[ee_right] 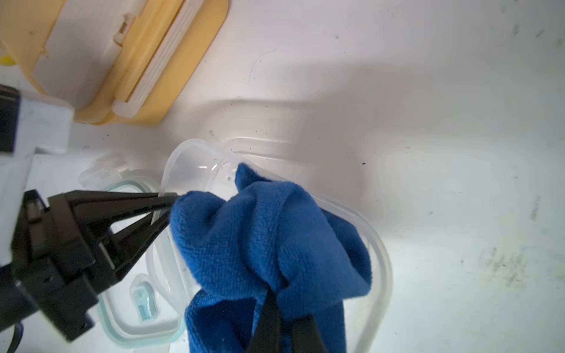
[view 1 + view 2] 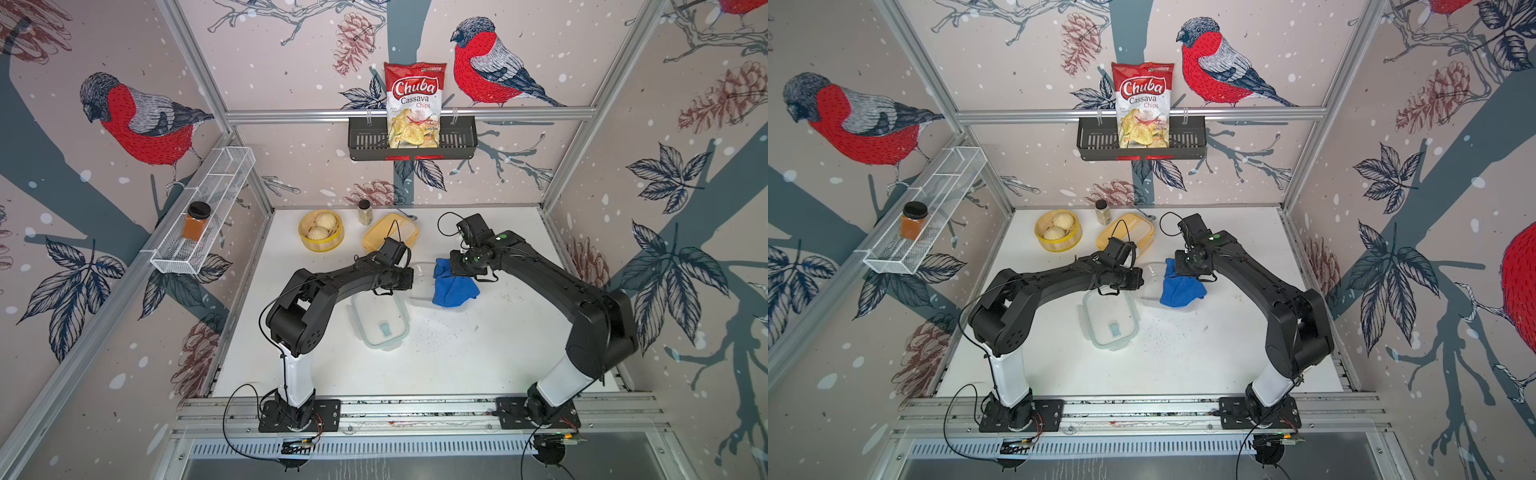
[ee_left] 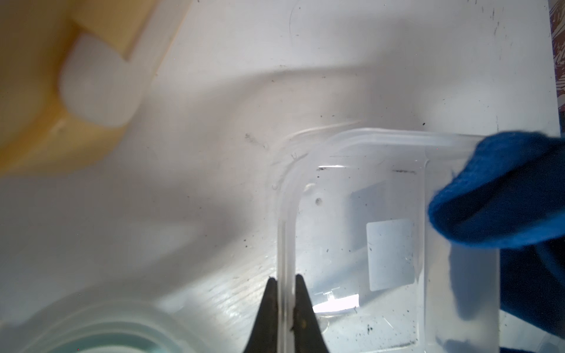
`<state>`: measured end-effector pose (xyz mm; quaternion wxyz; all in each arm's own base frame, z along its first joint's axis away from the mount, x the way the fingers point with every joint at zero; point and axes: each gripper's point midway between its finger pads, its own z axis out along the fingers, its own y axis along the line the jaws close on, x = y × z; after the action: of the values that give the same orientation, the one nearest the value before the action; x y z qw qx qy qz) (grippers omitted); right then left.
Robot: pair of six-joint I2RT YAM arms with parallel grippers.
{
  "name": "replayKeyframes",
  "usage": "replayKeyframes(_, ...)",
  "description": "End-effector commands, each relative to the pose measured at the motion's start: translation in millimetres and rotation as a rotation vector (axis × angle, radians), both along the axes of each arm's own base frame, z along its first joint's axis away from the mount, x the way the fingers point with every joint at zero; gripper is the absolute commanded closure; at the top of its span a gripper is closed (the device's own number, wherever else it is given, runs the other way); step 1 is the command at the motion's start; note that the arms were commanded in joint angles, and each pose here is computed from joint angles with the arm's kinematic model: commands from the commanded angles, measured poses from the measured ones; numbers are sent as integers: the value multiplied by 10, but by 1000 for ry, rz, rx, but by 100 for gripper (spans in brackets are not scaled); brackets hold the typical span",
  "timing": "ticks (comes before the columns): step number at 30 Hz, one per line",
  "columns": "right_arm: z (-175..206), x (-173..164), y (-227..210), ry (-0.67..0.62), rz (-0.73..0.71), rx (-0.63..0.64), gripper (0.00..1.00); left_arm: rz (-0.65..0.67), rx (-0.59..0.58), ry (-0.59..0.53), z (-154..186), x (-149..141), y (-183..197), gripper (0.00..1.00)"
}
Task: Wipe the insides of the lunch boxes
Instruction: Wipe the dirt inside the lunch box.
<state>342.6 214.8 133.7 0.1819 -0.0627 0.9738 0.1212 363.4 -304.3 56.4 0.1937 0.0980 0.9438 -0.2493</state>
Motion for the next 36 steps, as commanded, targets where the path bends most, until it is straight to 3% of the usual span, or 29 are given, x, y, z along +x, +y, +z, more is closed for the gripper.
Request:
replayKeyframes(1, -209, 36, 81, 24, -16, -15, 100, 2, -44, -22, 87, 40, -86, 100)
replayKeyframes(5, -649, 31, -171, 88, -55, -183, 100, 8, -44, -28, 96, 15, -89, 100)
replayKeyframes(13, -1171, -40, -387, 146, -72, -341, 100, 77, -99, -67, 197, -95, 11, 100)
replayKeyframes(19, -1215, -48, 22, 128, -43, -160, 100, 59, -107, -42, 109, -146, -31, 100)
replayKeyframes(26, -1245, -323, 432, 183, 10, 0, 100, 59, -99, -44, 32, -88, -62, 100)
replayKeyframes(36, -1259, -635, 624, 283, 58, 110, 100, 74, -97, -70, 53, -37, -58, 100)
